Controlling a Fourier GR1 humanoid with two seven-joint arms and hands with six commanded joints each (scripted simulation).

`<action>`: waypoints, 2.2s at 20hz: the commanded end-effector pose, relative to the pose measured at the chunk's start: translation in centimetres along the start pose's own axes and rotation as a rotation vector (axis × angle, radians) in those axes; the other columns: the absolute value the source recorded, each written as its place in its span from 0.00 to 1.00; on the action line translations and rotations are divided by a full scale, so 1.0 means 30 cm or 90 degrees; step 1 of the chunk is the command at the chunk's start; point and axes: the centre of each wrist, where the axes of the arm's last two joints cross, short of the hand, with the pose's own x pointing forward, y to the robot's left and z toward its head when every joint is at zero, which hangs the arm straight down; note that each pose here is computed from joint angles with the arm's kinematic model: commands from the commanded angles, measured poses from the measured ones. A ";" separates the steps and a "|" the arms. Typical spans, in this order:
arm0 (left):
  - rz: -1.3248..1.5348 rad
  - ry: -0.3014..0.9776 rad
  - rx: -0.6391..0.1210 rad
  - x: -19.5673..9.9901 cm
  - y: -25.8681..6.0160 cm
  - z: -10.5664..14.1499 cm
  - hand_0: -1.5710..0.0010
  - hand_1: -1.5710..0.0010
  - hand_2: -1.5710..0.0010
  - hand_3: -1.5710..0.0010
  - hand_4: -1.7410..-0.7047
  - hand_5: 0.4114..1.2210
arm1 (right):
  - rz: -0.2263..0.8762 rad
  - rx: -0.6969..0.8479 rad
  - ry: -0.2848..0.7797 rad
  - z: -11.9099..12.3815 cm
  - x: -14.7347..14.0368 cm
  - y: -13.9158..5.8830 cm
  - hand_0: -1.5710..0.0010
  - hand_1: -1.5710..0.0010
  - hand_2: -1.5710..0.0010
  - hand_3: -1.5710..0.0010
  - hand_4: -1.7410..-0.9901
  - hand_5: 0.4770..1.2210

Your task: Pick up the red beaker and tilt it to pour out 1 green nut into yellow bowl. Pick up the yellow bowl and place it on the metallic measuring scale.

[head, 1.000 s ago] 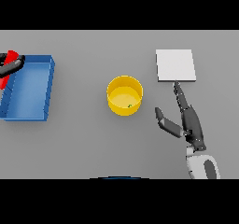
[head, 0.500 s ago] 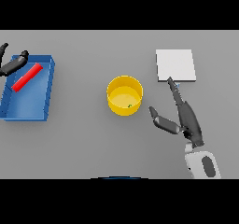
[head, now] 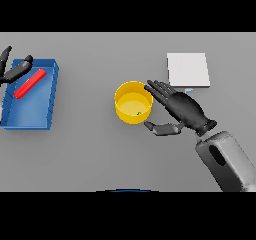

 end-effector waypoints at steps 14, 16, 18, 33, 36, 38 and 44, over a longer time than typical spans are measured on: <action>-0.005 0.006 0.001 -0.016 0.020 -0.011 1.00 1.00 1.00 1.00 0.90 0.36 | 0.210 0.273 -0.097 -0.238 0.037 0.026 1.00 1.00 1.00 1.00 0.77 0.25; -0.011 0.000 0.000 -0.023 0.028 -0.007 1.00 1.00 1.00 1.00 0.90 0.36 | 0.224 0.304 -0.089 -0.264 0.039 0.027 1.00 1.00 1.00 1.00 0.77 0.26; -0.012 -0.005 -0.001 -0.029 0.038 -0.004 1.00 1.00 1.00 1.00 0.91 0.36 | 0.239 0.324 -0.081 -0.297 0.047 0.037 1.00 1.00 1.00 1.00 0.75 0.27; -0.018 -0.005 -0.001 -0.033 0.038 -0.008 1.00 1.00 1.00 1.00 0.92 0.37 | 0.242 0.371 -0.085 -0.329 0.021 0.074 0.29 0.30 0.32 0.44 0.22 0.85; -0.023 0.000 -0.004 -0.035 0.028 -0.011 1.00 1.00 1.00 1.00 0.92 0.37 | 0.239 0.382 -0.079 -0.324 0.027 0.055 0.15 0.16 0.21 0.32 0.11 0.93; -0.027 -0.007 -0.007 -0.024 0.031 -0.009 1.00 1.00 1.00 1.00 0.92 0.37 | 0.236 0.391 -0.069 -0.324 0.032 0.049 0.10 0.10 0.16 0.28 0.07 0.95; -0.026 0.000 -0.005 -0.021 0.026 -0.012 1.00 1.00 1.00 1.00 0.93 0.36 | 0.236 0.366 -0.080 -0.317 0.056 -0.025 0.02 0.03 0.08 0.25 0.02 0.99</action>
